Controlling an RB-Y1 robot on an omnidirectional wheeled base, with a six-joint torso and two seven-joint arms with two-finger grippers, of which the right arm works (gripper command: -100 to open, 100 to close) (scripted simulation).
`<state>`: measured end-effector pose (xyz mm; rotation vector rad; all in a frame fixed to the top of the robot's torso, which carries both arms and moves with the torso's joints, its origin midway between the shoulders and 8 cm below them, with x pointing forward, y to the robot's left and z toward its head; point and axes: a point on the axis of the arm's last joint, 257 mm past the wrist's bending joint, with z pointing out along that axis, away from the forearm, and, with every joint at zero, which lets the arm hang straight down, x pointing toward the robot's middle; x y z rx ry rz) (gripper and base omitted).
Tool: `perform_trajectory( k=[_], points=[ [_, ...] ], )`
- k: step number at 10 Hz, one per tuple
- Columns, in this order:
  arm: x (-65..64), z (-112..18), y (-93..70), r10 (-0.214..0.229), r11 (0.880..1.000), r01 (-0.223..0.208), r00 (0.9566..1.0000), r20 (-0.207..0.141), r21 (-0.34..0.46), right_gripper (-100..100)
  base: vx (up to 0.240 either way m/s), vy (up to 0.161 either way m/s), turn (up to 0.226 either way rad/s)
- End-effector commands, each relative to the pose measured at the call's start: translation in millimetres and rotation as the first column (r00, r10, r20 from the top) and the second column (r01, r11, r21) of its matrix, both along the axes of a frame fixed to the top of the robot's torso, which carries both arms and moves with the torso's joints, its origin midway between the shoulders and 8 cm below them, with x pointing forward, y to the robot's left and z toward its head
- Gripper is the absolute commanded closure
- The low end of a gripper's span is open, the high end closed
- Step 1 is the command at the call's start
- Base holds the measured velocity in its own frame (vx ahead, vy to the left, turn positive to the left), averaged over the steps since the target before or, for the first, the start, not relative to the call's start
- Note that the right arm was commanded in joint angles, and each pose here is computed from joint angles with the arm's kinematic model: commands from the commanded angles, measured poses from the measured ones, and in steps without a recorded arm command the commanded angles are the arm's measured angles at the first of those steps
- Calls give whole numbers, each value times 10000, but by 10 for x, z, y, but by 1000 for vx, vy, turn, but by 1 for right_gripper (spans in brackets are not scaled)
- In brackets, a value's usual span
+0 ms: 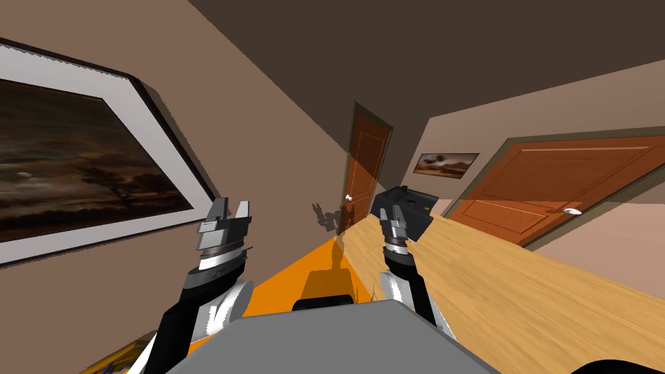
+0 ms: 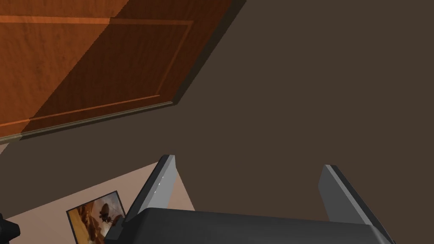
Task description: Pull the door open
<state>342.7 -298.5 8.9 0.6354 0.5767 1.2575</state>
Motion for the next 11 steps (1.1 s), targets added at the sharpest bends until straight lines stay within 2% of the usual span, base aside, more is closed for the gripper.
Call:
perform_trajectory(
  k=[1, 3, 6, 8, 11],
  points=[
    [64, -108, -1, -240, 9994, 233, 9994, -251, -272, -100, 76, -72, 109],
    [131, -255, -12, -554, 9967, 517, 9968, -577, -633, -100, 82, -87, 118],
    [226, -483, -31, -1047, 9882, 916, 9889, -1051, -1228, -100, 86, -85, 131],
    [288, -652, -46, -1416, 9787, 1178, 9803, -1375, -1681, -100, 73, -80, 133],
    [371, -909, -71, -1970, 9592, 1509, 9633, -1824, -2389, -100, 82, -100, 127]
  ],
)
